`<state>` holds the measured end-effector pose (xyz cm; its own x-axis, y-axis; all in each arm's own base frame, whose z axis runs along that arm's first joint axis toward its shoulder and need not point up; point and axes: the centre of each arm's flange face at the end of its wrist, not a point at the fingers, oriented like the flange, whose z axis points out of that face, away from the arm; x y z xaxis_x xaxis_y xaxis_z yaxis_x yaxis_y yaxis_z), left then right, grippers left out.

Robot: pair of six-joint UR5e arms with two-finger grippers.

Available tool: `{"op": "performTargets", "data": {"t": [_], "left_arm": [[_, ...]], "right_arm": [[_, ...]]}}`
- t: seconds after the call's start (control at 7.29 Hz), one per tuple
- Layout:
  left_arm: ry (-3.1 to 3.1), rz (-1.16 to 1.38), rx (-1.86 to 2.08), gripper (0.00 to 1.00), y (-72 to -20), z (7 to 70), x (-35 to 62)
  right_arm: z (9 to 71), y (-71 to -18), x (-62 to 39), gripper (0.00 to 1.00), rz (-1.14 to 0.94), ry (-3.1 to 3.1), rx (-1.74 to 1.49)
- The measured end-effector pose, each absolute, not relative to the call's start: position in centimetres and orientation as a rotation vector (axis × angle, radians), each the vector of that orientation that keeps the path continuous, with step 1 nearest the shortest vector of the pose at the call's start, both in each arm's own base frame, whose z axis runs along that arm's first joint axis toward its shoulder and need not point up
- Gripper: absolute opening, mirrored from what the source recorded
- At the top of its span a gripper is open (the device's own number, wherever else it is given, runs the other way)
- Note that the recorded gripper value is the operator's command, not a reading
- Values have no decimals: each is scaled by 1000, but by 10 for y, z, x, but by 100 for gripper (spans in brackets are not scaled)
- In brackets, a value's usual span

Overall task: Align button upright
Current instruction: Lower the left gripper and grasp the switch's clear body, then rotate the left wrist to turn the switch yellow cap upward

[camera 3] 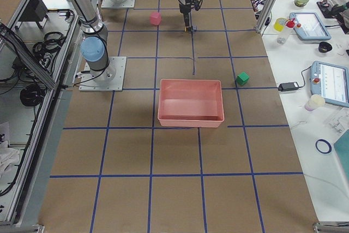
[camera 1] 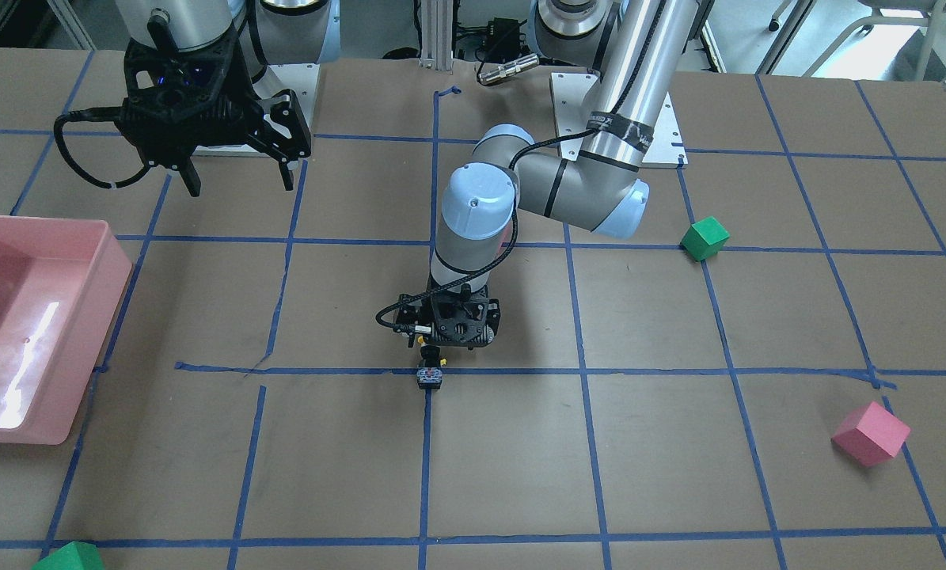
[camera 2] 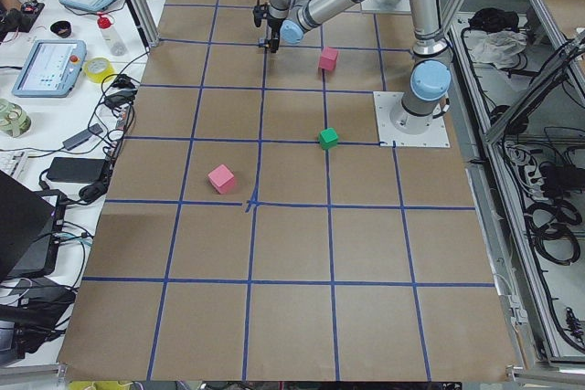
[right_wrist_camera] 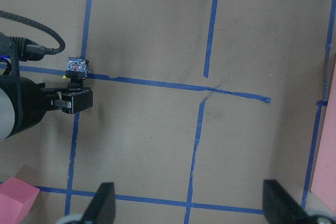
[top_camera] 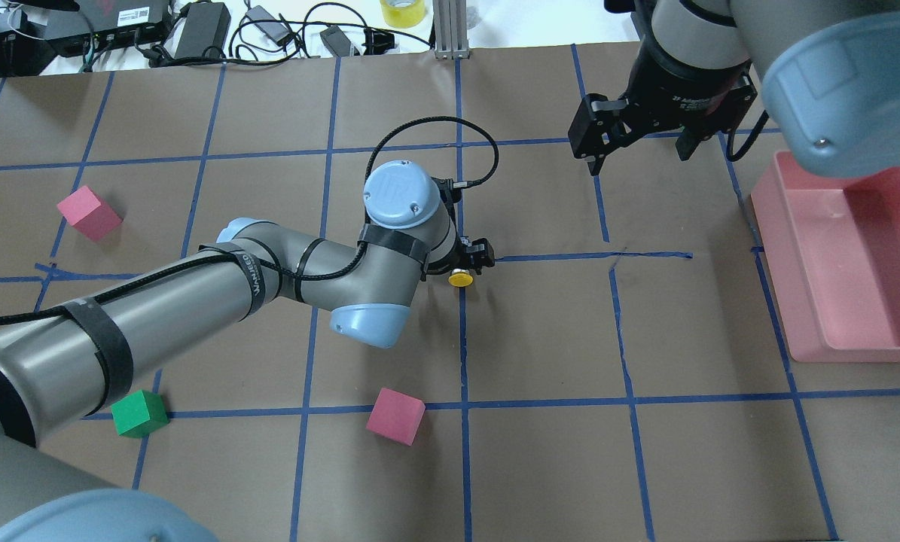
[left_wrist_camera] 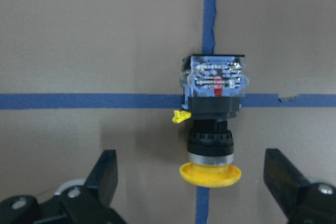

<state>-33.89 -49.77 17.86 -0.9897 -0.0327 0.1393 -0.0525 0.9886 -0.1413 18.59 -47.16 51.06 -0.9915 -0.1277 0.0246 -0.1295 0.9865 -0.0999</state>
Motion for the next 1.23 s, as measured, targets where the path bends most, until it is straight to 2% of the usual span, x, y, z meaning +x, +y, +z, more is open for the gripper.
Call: {"op": "performTargets", "data": {"t": [0.14,0.41,0.55,0.69,1.23], "left_arm": [[-2995,218,64,71,-499,177,-340],[-2991,220,63,41,-502,177,-341],[-2987,222,63,15,-503,178,-342],[-2986,219,63,0,-504,178,-342],[-2986,176,119,0,-507,183,-344]], "right_arm": [[510,-472,186,100,157,-3113,202],[510,-471,186,100,156,-3113,202],[510,-471,186,100,155,-3113,202],[509,-471,186,100,154,-3113,202],[509,-471,186,100,153,-3113,203]]}}
